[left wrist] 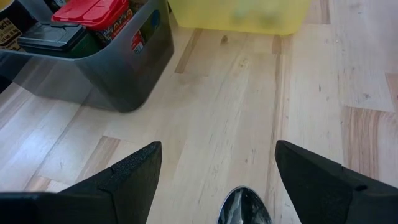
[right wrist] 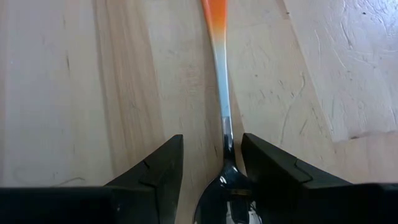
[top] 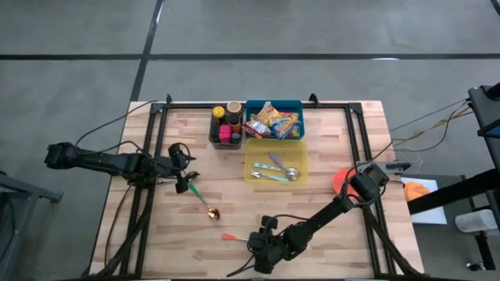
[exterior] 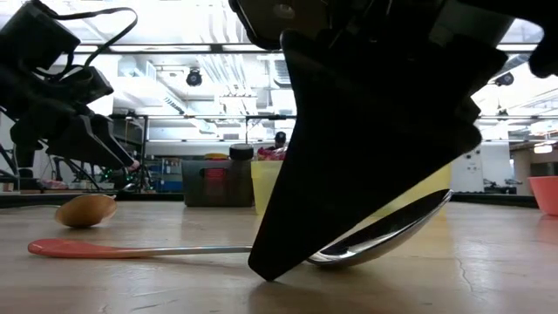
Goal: Pick & Place Food Item
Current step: Put the orange spoon into the yellow bin
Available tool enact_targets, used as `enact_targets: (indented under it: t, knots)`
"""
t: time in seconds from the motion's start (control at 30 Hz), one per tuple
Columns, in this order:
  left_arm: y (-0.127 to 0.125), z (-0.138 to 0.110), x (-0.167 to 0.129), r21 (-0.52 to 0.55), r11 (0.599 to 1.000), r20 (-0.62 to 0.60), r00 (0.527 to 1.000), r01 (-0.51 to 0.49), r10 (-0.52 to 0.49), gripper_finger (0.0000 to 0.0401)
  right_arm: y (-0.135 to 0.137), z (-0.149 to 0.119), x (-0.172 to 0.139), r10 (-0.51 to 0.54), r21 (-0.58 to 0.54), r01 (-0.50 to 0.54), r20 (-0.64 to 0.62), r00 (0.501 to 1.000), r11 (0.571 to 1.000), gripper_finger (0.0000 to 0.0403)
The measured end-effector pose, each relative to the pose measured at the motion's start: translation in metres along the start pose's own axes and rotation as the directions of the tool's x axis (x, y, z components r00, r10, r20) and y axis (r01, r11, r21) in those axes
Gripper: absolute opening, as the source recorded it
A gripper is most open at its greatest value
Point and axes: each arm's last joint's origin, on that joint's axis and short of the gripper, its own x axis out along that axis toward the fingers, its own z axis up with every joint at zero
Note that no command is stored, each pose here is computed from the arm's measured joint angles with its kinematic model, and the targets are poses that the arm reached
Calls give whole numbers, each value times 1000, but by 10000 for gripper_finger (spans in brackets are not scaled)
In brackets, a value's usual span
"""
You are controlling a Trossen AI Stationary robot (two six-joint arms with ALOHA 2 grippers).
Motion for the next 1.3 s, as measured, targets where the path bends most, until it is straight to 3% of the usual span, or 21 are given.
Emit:
enact_targets:
  t: [0.27,0.67,1.3]
  knots:
    - [0,0,0,0,1000,0,1000,0,0,317,0,0,0,-7,-34,7,2,1000,999,150]
    - [0,0,0,0,1000,0,1000,0,0,317,0,0,0,-4,-53,5,7,1000,999,18]
    - [0,0,0,0,1000,0,1000,0,0,317,-1,2,-5,-20,-78,21,17,1000,997,24]
